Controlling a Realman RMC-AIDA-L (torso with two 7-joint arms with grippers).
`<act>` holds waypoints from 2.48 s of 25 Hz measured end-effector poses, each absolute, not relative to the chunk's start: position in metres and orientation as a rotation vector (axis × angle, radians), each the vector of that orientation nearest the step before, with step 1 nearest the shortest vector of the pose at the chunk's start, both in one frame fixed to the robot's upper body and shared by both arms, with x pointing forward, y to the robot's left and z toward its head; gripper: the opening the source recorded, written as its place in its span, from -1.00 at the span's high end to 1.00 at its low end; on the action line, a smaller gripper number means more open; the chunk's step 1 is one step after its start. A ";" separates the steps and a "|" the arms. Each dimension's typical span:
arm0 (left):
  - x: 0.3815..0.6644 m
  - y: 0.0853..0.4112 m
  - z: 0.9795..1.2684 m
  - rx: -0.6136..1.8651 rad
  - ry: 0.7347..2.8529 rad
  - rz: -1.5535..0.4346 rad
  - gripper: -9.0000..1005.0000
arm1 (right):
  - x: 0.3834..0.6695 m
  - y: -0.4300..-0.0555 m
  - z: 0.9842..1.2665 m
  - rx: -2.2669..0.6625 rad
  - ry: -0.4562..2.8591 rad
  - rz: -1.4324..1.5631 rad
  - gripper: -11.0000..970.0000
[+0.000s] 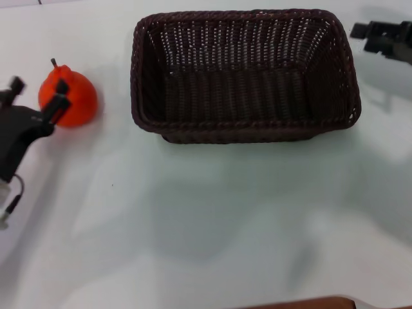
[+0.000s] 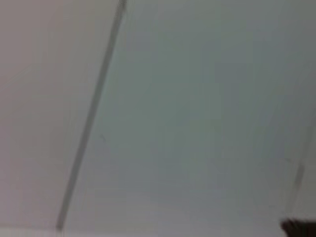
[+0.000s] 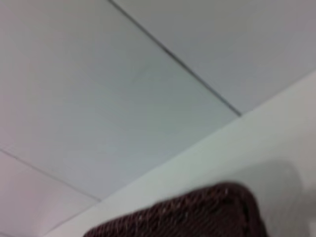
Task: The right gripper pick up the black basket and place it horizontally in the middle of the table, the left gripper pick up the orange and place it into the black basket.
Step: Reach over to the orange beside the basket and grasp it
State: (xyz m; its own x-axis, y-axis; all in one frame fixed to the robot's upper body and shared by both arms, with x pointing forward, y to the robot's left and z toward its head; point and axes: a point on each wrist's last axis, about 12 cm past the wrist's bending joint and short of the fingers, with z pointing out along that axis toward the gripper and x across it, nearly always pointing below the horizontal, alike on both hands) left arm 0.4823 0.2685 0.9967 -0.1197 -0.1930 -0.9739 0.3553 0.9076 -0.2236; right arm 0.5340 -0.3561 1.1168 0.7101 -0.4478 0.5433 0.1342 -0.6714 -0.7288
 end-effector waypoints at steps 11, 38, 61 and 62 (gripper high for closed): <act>0.527 0.253 0.993 0.224 1.840 -0.476 -0.64 | 0.538 -0.378 1.131 -2.097 0.206 -1.140 -0.26; 0.516 0.275 1.021 0.058 1.606 -0.534 0.47 | 0.540 -0.381 1.130 -2.040 0.194 -1.221 -0.25; 0.512 0.242 1.040 0.210 1.477 -0.639 0.73 | 0.547 -0.372 1.126 -1.978 0.161 -1.247 -0.24; 0.509 0.252 1.037 0.175 1.486 -0.605 0.68 | 0.546 -0.372 1.125 -1.978 0.164 -1.244 -0.24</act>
State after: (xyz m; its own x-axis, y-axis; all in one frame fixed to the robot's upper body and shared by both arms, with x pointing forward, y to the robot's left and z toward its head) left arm 0.5093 0.2518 1.0371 -0.0308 -0.2703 -0.9623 0.4783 0.8413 -0.2517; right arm 0.5465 -0.3717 1.1249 0.5127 -0.4812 0.7111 0.2801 -0.6892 -0.6683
